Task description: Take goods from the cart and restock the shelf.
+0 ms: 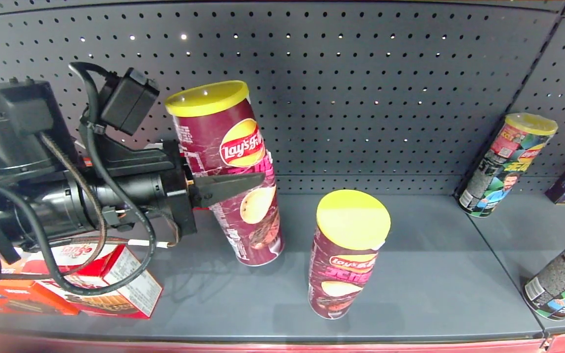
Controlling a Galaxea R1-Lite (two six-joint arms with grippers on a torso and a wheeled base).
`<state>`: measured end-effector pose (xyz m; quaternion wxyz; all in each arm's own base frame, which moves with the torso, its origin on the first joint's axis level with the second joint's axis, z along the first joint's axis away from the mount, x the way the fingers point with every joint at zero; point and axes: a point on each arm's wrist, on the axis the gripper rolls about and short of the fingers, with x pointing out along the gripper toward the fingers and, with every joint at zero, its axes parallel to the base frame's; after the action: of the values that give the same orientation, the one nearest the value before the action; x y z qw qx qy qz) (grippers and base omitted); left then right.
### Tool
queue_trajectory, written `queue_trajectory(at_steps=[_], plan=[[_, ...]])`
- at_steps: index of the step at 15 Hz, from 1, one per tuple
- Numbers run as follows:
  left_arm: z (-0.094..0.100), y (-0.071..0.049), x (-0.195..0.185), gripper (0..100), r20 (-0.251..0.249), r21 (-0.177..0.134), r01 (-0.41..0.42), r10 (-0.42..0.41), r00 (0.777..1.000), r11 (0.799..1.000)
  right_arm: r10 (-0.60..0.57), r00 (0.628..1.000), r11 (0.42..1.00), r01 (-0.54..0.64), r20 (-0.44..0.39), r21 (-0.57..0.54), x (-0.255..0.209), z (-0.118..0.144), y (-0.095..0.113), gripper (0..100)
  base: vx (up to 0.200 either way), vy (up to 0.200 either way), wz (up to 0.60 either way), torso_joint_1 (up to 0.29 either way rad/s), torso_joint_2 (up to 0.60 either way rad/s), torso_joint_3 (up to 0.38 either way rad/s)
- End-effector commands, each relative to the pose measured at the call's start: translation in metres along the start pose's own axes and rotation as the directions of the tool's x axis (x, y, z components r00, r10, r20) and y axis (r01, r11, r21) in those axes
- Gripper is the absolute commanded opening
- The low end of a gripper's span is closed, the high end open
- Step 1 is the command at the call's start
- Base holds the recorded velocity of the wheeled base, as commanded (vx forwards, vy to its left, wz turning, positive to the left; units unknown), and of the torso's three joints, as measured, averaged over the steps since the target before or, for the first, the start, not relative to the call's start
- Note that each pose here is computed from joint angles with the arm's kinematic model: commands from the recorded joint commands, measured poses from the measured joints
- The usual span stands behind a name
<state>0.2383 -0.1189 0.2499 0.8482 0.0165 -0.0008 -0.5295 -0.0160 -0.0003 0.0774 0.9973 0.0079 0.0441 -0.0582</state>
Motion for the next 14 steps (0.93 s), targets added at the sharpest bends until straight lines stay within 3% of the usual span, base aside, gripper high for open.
queue_trajectory(at_steps=[1, 3, 5, 6, 7, 10, 11, 13, 14], plan=[[-0.002, 0.008, 0.018, 0, -0.007, -0.006, 0.021, -0.021, 1.000, 1.000, -0.001, 1.000, 1.000, 0.001, -0.004, 0.000, 0.000, 0.000, 0.000, 100, 0.000, 0.000, 0.00, 0.000, 0.00, 0.000], [0.002, 0.012, 0.029, 0, 0.005, 0.008, 0.031, -0.031, 0.999, 0.999, -0.001, 1.000, 1.000, 0.001, -0.004, 0.000, 0.000, 0.000, 0.000, 100, 0.000, 0.000, 0.00, 0.000, 0.00, 0.000], [0.012, 0.026, 0.032, 0, 0.035, 0.056, 0.001, -0.003, 0.999, 0.998, -0.001, 1.000, 1.000, 0.001, -0.004, 0.000, 0.000, 0.000, 0.000, 100, 0.000, 0.000, 0.00, 0.000, 0.00, 0.000], [0.012, 0.026, 0.032, 0, 0.035, 0.056, 0.001, -0.003, 0.999, 0.998, -0.001, 1.000, 1.000, 0.001, -0.004, 0.000, 0.000, 0.000, 0.000, 100, 0.000, 0.000, 0.00, 0.000, 0.00, 0.000], [0.017, 0.032, 0.033, 0, 0.049, 0.117, -0.035, 0.029, 0.998, 0.993, -0.001, 1.000, 1.000, 0.001, -0.004, 0.000, 0.000, 0.000, 0.000, 100, 0.000, 0.000, 0.00, 0.000, 0.00, 0.000], [0.014, 0.032, 0.033, 0, -0.040, 0.051, -0.068, 0.070, 0.997, 0.996, -0.001, 1.000, 1.000, 0.001, -0.006, 0.000, 0.000, 0.000, 0.000, 100, 0.000, 0.000, 0.00, 0.000, 0.00, 0.000], [0.011, 0.032, 0.033, 0, -0.082, 0.044, -0.071, 0.074, 0.994, 0.997, -0.001, 1.000, 1.000, 0.001, -0.004, 0.000, 0.000, 0.000, 0.000, 100, 0.000, 0.000, 0.00, 0.000, 0.00, 0.000], [0.016, 0.031, 0.039, 0, -0.069, 0.085, -0.056, 0.062, 0.996, 0.995, -0.001, 1.000, 1.000, 0.001, -0.004, 0.000, 0.000, 0.000, 0.000, 100, 0.000, 0.000, 0.00, 0.000, 0.00, 0.000], [0.021, 0.032, 0.054, 0, -0.055, 0.127, -0.050, 0.057, 0.997, 0.991, -0.001, 1.000, 1.000, 0.001, -0.004, 0.000, 0.000, 0.000, 0.000, 100, 0.000, 0.000, 0.00, 0.000, 0.00, 0.000]])
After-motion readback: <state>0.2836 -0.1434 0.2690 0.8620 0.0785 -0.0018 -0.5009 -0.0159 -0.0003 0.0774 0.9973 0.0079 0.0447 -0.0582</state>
